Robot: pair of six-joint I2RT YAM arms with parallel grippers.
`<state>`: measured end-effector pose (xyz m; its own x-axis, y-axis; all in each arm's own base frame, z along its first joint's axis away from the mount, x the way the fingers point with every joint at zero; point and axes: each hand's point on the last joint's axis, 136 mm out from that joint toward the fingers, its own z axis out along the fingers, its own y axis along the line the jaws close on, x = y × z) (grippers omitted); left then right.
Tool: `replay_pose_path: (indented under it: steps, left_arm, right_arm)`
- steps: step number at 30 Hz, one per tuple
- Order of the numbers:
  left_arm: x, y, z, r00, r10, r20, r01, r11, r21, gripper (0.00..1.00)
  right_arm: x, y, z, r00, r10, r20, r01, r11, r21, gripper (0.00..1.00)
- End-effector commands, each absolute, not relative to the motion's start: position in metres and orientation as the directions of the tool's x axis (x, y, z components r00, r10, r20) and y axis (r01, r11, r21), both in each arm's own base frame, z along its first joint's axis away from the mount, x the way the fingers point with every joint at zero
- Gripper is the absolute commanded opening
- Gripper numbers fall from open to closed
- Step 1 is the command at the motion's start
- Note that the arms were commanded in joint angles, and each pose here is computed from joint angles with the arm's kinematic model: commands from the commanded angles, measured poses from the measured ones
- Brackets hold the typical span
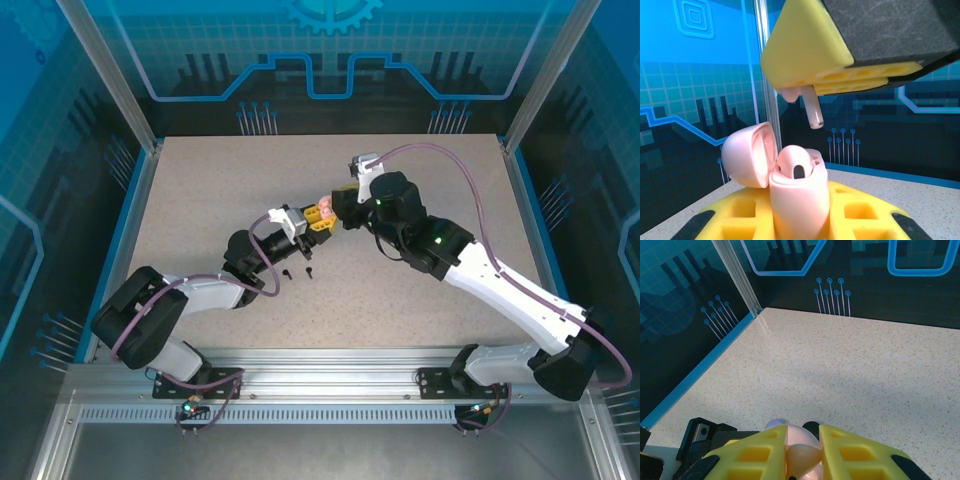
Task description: Insert the wireless bluetooth earbuds into the charging case
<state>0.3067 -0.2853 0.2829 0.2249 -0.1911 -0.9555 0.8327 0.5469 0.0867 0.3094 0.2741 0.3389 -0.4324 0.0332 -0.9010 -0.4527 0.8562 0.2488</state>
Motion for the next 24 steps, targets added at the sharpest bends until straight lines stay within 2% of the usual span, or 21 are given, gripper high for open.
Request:
replay_pose_path:
  steps: [1, 24]
  left_arm:
    - [0.302, -0.289, 0.305, 0.283, -0.231, -0.931, 0.839, 0.531, 0.124, 0.00]
    - [0.301, -0.288, 0.309, 0.297, -0.228, -0.927, 0.834, 0.535, 0.136, 0.00]
  right_arm:
    - [0.310, 0.283, 0.335, -0.426, 0.023, -0.905, -0.465, 0.852, 0.241, 0.21]
    - [0.304, 0.275, 0.314, -0.435, -0.018, -0.900, -0.451, 0.869, 0.201, 0.20]
